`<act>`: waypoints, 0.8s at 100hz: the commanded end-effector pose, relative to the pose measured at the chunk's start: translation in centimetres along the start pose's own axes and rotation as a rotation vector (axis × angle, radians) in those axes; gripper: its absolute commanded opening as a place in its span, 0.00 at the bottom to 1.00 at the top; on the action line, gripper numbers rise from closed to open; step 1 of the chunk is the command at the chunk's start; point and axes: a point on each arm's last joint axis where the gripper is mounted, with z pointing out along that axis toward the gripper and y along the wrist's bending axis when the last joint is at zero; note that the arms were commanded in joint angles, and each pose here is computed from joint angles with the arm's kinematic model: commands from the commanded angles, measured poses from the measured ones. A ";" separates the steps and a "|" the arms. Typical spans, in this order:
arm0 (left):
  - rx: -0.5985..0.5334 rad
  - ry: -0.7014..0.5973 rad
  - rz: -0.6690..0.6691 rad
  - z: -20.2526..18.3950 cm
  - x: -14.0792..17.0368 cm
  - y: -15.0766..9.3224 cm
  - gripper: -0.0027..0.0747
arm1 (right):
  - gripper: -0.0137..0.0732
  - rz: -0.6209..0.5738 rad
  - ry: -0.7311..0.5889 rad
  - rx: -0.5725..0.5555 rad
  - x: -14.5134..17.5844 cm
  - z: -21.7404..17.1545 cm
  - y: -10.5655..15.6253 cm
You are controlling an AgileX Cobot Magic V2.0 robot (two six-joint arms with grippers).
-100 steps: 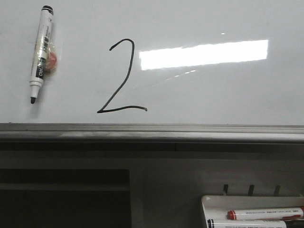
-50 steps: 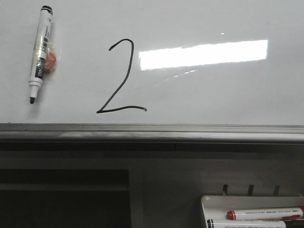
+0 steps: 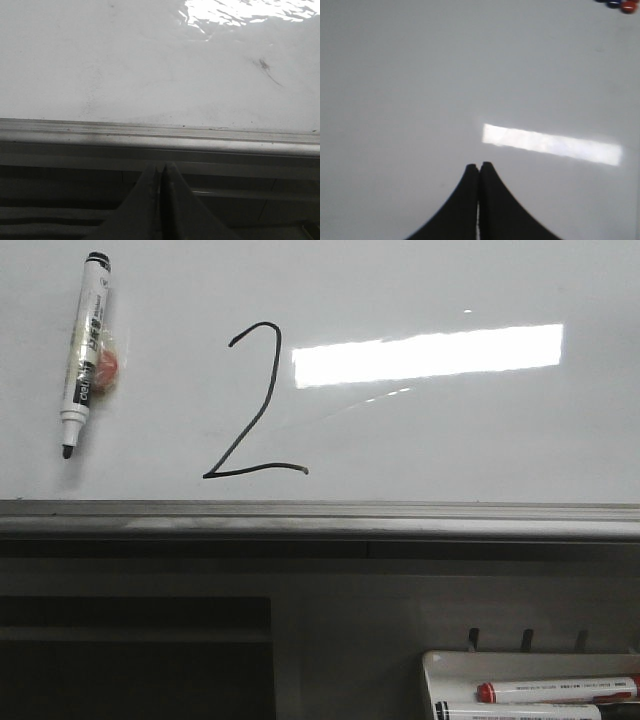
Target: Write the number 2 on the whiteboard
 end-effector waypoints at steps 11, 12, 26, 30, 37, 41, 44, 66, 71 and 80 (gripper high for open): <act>0.000 -0.075 -0.020 -0.1 -0.3 0.0 0.01 | 0.08 -0.037 -0.009 0.175 0.5 0.0 -0.8; 0.000 -0.075 -0.020 -0.1 -0.3 0.0 0.01 | 0.08 -0.037 0.000 0.178 0.8 0.0 -0.8; 0.000 -0.075 -0.020 -0.1 -0.3 0.0 0.01 | 0.08 -0.004 0.058 0.215 4.0 -0.7 -0.4; 0.000 -0.075 -0.020 -0.1 -0.3 0.0 0.01 | 0.08 0.019 0.084 0.216 5.4 -0.9 -0.2; 0.000 -0.075 -0.020 -0.1 -0.3 0.0 0.01 | 0.08 0.064 0.125 0.216 7.7 -1.3 0.2; 0.000 -0.075 -0.020 -0.1 -0.3 0.0 0.01 | 0.08 0.099 0.140 0.217 8.7 -1.6 0.5; 0.000 -0.075 -0.020 -0.1 -0.3 0.0 0.01 | 0.08 0.129 0.160 0.218 9.8 -1.7 0.7; 0.000 -0.075 -0.020 -0.1 -0.3 0.0 0.01 | 0.08 0.202 0.404 0.206 13.1 -2.9 1.4; 0.000 -0.073 -0.020 -0.1 -0.2 0.0 0.01 | 0.08 0.203 0.466 0.201 13.6 -3.2 1.5; 0.000 -0.074 -0.020 -0.1 -0.2 0.0 0.01 | 0.08 0.203 0.466 0.201 13.6 -3.2 1.5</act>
